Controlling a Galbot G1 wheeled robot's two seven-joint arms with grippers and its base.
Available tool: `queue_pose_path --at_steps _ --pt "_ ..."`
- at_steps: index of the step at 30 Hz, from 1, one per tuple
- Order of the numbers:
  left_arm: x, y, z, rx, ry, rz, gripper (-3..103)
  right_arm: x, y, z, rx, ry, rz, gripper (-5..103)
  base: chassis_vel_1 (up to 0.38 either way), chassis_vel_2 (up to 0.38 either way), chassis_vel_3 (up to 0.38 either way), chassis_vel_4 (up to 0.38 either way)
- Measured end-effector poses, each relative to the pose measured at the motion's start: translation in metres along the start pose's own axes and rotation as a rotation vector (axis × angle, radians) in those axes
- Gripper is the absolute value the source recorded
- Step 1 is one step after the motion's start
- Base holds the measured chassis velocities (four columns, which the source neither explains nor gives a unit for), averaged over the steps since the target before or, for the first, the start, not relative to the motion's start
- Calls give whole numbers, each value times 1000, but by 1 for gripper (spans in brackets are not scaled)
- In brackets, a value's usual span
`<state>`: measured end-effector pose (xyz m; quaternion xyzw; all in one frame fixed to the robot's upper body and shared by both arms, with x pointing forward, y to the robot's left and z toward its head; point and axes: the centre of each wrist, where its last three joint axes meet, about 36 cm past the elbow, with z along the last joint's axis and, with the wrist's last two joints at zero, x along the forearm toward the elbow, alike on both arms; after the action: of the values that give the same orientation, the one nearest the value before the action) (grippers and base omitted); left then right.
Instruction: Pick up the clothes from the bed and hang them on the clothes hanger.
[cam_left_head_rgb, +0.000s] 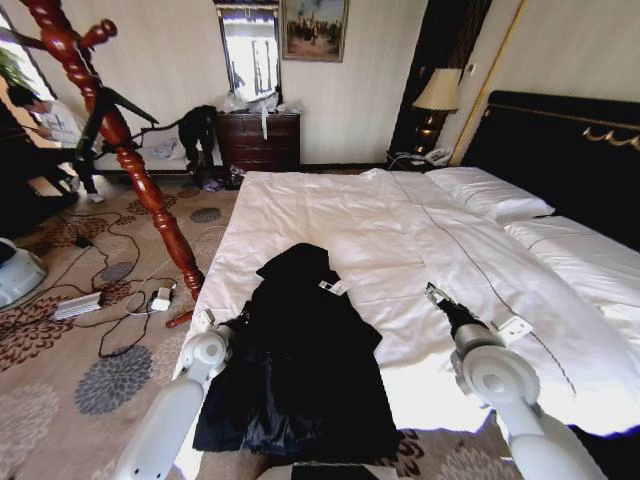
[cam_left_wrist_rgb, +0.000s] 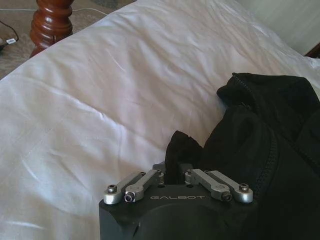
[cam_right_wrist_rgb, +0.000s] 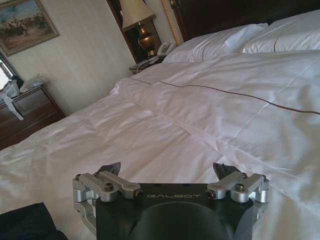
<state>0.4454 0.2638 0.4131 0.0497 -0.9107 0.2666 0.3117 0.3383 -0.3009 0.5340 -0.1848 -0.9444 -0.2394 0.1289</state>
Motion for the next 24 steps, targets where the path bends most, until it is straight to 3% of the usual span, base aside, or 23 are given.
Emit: queue_pose_path --at_steps 3,15,20,21,24 --pt "-1 1 -1 -1 0 -2 3 -2 1 1 -2 4 0 100 0 0 0 0" --pt "30 8 -21 14 -87 -4 0 -5 1 2 -4 8 3 100 0 0 0 0" --pt "78 46 -39 66 -187 -157 0 -9 4 0 -14 6 -4 100 0 0 0 0" --pt "78 46 -39 66 -187 -157 0 -9 4 0 -14 6 -4 100 0 0 0 0" --pt "103 76 -49 134 -262 -280 0 -14 7 1 -18 9 -13 100 0 0 0 0"
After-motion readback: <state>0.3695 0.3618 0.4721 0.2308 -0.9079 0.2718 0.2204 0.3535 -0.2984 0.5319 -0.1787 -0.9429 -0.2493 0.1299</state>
